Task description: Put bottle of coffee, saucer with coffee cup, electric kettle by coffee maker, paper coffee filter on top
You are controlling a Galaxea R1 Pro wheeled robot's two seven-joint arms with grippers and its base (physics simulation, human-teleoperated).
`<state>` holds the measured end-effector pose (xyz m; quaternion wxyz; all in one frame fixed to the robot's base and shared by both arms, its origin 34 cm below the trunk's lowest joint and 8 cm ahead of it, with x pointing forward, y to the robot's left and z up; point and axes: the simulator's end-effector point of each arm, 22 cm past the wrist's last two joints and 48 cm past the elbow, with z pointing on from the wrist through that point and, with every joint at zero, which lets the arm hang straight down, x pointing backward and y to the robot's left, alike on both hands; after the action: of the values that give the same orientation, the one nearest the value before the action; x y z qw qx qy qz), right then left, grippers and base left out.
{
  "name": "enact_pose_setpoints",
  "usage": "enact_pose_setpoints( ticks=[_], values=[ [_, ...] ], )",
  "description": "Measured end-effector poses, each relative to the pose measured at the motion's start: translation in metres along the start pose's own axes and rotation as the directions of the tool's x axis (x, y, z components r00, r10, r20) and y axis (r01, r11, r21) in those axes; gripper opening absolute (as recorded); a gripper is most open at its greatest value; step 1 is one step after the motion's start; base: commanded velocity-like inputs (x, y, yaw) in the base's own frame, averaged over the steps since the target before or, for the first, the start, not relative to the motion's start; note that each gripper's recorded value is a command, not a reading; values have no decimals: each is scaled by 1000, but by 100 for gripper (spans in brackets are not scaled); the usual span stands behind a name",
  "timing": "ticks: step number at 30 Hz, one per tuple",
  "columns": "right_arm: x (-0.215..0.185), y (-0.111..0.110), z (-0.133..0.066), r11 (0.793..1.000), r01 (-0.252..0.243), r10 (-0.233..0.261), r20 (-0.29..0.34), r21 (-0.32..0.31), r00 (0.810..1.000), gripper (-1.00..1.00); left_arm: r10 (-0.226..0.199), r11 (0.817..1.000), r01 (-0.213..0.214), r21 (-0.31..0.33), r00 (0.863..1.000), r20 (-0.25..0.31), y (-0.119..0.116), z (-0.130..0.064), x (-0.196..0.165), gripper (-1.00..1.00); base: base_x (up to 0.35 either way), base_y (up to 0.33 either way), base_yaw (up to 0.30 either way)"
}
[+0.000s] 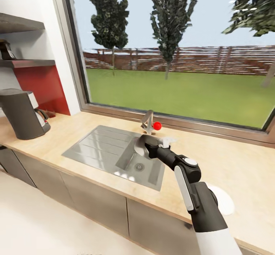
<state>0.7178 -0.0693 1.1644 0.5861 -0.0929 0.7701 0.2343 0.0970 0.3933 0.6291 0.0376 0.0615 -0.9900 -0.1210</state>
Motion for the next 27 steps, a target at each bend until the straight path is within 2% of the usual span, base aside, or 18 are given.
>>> enact_pose_setpoints(
  ticks=[27],
  values=[
    [-13,6,-7,1000,12,-12,22,-5,1000,-100,-6,1000,5,5,1000,24,-2,-1,-9,100,0,0,238]
  ],
)
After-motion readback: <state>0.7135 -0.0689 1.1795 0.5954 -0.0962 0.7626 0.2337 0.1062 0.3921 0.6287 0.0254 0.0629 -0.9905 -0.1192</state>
